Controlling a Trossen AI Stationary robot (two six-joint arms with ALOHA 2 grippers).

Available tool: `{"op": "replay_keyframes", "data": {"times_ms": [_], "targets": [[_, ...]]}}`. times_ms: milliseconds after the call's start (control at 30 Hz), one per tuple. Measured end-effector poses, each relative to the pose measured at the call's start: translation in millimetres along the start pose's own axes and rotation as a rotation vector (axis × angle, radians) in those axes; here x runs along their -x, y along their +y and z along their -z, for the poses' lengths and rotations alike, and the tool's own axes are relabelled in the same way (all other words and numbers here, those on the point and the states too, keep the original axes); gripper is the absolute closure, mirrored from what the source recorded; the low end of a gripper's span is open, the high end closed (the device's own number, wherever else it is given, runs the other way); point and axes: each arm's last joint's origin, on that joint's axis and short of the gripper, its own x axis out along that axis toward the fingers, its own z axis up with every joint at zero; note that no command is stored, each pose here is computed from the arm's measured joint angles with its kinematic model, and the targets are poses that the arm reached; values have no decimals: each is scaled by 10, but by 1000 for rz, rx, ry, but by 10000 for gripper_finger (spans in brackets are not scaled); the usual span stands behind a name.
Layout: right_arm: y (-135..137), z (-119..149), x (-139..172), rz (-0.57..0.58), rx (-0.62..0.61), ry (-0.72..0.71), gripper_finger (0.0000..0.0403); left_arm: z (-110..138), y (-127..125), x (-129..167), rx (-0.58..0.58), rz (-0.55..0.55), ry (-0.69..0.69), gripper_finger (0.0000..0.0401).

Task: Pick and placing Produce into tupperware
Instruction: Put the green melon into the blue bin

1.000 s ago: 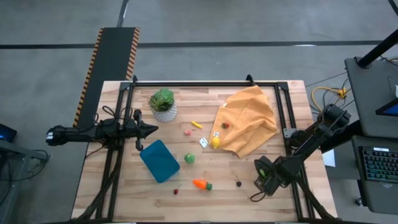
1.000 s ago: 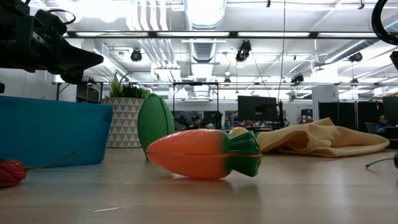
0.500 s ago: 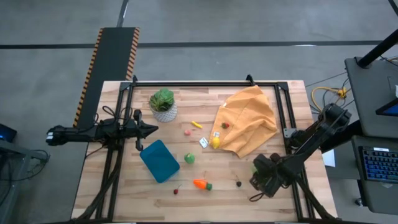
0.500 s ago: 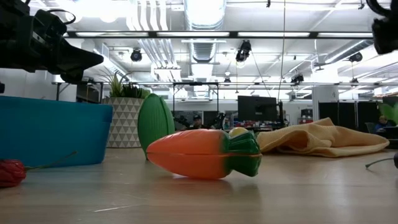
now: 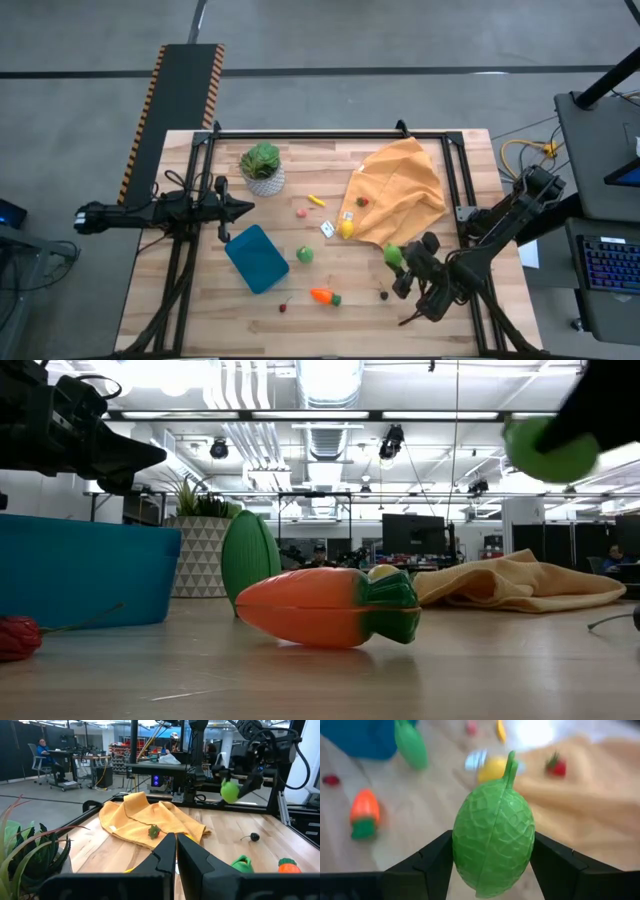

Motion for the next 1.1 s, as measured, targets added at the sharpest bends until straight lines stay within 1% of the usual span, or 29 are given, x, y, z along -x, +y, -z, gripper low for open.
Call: {"op": "replay_keyframes", "data": {"times_ms": [167,333,533,833,1000,1100], "targets": [[-23,-56,18,20,31,-136,177,-1,0,0,0,0,0,401],[-74,-90,37,35,68,-212,177,-1,0,0,0,0,0,401],[-105,-126,59,49,82,-295,177,-1,0,0,0,0,0,401],[-102,-133,61,49,84,-314,177,0,0,0,0,0,0,401],[-57,-141,64,16,35,-302,177,0,0,0,0,0,0,401],[-17,-154,68,-21,-37,-259,177,0,0,0,0,0,0,401]]}}
